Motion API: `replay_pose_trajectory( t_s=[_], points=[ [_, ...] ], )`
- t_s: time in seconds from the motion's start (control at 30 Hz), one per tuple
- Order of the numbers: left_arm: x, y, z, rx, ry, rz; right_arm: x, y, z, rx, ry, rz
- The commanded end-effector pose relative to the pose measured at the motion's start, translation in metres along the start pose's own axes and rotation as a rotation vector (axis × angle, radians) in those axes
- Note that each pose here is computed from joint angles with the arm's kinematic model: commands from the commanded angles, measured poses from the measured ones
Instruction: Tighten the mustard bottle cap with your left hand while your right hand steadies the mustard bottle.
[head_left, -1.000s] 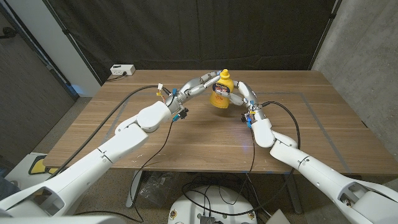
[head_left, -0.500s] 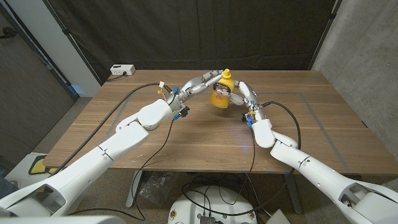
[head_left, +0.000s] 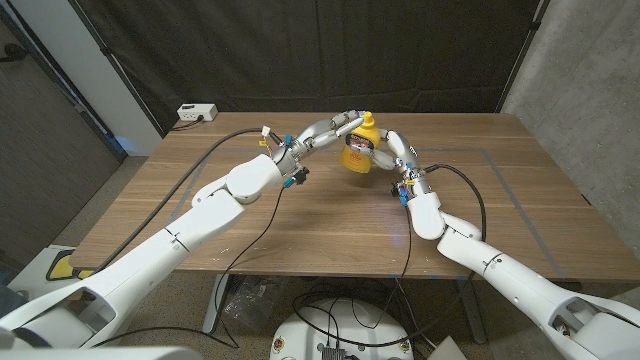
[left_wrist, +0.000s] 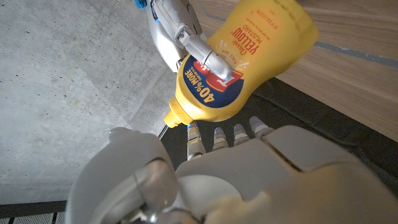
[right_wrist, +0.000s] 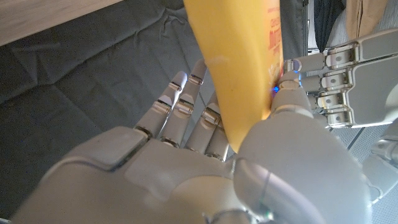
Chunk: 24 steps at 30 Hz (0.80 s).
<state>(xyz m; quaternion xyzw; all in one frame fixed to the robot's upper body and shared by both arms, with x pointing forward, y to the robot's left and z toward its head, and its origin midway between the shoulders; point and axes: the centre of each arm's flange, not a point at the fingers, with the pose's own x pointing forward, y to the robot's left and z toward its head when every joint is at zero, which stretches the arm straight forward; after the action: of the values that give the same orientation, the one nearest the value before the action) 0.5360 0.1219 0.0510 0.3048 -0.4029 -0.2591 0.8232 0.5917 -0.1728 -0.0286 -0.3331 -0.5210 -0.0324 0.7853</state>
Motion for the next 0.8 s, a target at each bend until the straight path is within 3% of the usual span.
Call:
replay_pose_trajectory(
  t_s=[0.03, 0.8],
  points=[
    [0.011, -0.003, 0.005, 0.007, -0.024, -0.021, -0.004, -0.008, -0.002, -0.009, -0.002, -0.022],
    [0.037, -0.012, 0.008, 0.013, -0.032, -0.113, -0.009, -0.02, 0.0, -0.047, -0.015, -0.044]
  ],
)
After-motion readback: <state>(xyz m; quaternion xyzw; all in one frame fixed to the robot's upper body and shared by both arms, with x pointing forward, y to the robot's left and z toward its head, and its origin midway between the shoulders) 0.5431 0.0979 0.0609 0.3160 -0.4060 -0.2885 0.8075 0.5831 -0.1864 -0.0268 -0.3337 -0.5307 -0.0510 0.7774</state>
